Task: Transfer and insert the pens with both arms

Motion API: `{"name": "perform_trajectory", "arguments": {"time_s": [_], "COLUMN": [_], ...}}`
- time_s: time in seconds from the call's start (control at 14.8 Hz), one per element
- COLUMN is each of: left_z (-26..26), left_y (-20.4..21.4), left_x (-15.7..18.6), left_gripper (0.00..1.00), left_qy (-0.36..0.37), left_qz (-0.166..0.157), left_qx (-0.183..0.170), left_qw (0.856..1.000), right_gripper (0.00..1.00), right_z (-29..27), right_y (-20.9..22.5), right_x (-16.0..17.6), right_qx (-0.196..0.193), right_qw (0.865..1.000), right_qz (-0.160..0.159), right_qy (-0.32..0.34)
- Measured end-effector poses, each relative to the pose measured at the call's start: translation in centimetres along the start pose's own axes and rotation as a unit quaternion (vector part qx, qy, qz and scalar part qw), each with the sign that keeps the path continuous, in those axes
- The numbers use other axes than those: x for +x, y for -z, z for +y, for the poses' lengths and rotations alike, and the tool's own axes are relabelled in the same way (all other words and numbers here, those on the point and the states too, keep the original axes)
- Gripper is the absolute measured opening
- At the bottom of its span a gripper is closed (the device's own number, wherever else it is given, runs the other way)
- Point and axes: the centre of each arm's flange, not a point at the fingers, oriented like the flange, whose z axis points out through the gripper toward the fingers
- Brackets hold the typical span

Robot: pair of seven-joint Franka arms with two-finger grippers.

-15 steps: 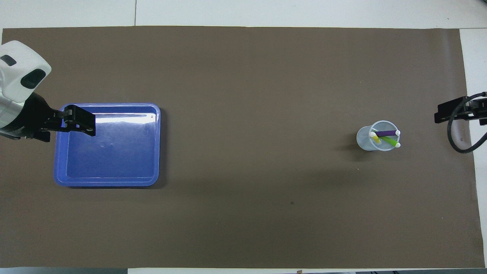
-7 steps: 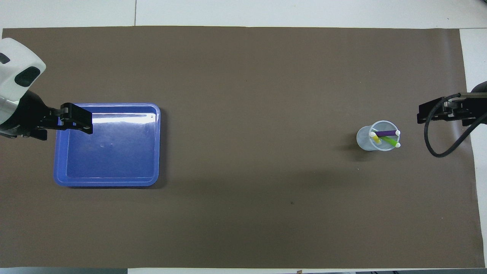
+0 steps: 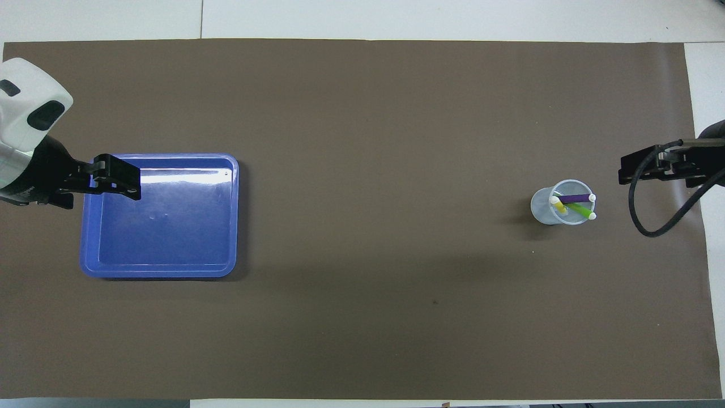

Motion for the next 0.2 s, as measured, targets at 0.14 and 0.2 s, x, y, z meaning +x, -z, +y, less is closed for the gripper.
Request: {"name": "perform_trajectory", "arguments": {"time_s": [0.14,0.2], "left_z": [0.03,0.05], "left_y": [-0.02,-0.05], "left_x": [-0.01,-0.02], "left_gripper": [1.0,1.0], "left_qy": [0.0,0.0], "left_qz": [0.0,0.0], "left_qx": [0.0,0.0], "left_qw": [1.0,1.0], "right_gripper": [1.0,1.0], "right_z": [0.0,0.0], "right_y": [0.0,0.0], "right_x": [0.0,0.0], "right_qx": [0.0,0.0], "right_qw": [1.0,1.0], "right_qz": [0.0,0.0], "right_qy": [0.0,0.0]}}
